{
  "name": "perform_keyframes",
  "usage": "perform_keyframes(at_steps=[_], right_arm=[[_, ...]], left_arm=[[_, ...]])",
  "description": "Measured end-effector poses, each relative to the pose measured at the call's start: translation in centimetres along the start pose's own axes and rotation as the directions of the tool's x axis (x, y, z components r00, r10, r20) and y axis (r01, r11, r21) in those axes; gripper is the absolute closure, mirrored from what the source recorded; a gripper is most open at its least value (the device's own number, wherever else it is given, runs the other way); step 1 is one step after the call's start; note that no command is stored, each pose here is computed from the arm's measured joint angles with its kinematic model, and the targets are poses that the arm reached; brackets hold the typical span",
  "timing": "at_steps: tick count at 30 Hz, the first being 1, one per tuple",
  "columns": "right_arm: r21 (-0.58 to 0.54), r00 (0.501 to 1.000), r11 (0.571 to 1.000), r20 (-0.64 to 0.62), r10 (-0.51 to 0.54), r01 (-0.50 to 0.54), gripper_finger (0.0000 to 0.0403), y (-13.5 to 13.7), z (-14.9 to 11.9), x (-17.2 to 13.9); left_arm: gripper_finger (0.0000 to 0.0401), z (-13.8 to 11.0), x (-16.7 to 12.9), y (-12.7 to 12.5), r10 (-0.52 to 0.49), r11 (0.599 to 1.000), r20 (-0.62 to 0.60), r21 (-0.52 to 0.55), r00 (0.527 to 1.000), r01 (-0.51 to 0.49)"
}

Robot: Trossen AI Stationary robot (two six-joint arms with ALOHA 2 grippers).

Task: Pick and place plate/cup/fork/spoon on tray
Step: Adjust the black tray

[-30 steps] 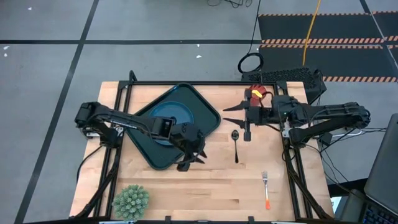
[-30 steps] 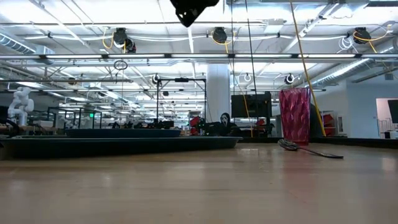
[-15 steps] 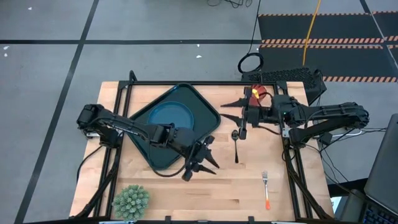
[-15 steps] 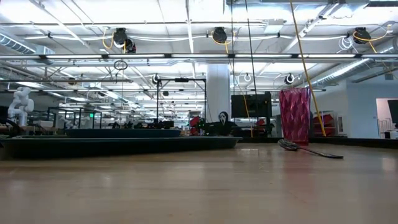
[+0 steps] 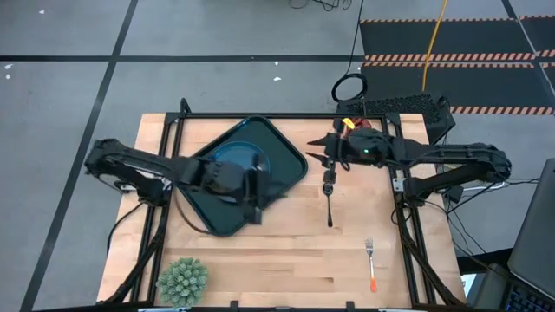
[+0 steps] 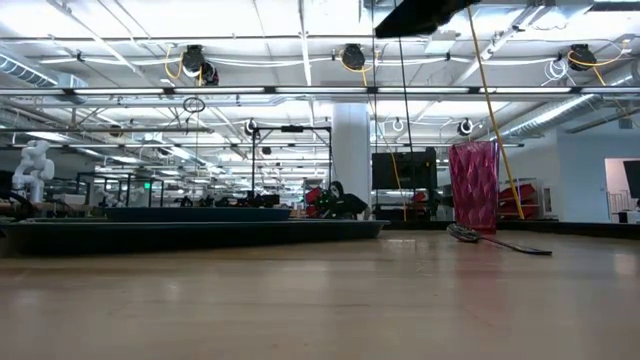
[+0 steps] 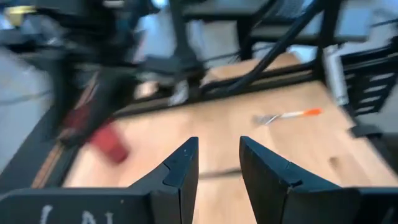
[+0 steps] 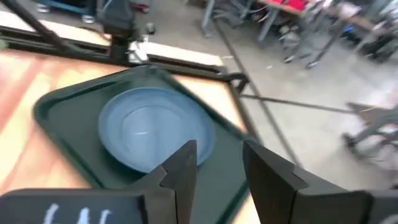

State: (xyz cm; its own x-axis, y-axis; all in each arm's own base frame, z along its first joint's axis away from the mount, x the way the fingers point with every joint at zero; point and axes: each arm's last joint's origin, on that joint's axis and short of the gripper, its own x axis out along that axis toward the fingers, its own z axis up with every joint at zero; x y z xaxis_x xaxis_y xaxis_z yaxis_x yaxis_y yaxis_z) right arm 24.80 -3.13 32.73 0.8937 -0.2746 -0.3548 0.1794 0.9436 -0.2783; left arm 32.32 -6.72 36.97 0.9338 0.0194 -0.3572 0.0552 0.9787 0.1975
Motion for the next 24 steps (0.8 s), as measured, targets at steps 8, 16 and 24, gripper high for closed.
perform_keyframes(at_steps=[8,16,24], right_arm=[[0.025,0.977,0.995,-0.185,0.102,-0.099,0.0277,0.2,-2.4,5.0],[0.003,0.903,0.989,-0.408,0.135,-0.147,0.0277,-0.2,-1.2,9.2],[-0.016,0.803,0.983,-0.579,0.139,-0.182,0.0277,-1.1,-4.4,12.3]], left_arm=[[0.0281,-1.3,-4.2,-0.1,0.083,0.991,-0.196,-0.087,0.977,-0.101],[0.0281,-6.1,-2.6,-1.7,0.14,0.977,-0.323,-0.109,0.936,-0.183],[0.0281,-10.9,-2.2,-2.5,0.141,0.945,-0.408,-0.216,0.902,-0.245]])
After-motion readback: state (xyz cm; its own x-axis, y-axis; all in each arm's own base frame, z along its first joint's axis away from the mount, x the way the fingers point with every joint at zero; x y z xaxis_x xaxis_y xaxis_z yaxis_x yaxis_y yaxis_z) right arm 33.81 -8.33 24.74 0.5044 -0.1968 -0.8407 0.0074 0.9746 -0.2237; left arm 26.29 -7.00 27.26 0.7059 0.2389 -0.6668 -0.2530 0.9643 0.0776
